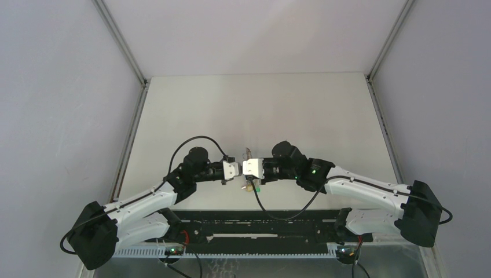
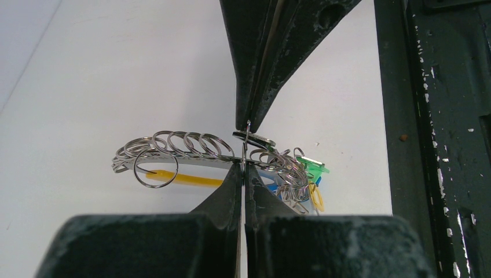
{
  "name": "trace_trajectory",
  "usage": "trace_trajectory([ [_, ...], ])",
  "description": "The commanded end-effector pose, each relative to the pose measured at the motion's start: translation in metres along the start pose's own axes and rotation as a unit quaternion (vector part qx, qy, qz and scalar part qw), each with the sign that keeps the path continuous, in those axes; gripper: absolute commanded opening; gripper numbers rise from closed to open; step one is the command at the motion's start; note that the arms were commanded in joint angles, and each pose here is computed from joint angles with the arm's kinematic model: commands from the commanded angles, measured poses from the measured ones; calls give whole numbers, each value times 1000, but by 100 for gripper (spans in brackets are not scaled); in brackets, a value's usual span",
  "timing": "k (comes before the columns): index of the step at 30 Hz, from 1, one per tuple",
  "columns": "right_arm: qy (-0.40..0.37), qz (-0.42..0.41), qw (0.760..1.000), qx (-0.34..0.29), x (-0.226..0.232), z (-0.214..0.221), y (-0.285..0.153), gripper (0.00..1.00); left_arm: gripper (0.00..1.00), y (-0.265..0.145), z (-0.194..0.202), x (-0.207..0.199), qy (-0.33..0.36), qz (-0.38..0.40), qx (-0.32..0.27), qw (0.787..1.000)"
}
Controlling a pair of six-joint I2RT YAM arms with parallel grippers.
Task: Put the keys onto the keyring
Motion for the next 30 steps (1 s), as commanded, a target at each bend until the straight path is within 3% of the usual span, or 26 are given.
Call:
trace_trajectory([
  [1,-2,34,999,-37,-16,-20,-7,0,0,1,-12,3,32,-1,-30,999],
  [30,-4,10,999,-39,-14,-22,-3,0,0,1,-11,0,39,9,-33,999],
])
Point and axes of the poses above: each gripper's point midway between its finger pads, its own y axis out along the fingers, its own x axis along the line the jaws close on, z = x × y, the point moved 8 cm from there along -y, back along the fingers, and after that the axes turned 1 degree about -y, right-handed, at the moved point
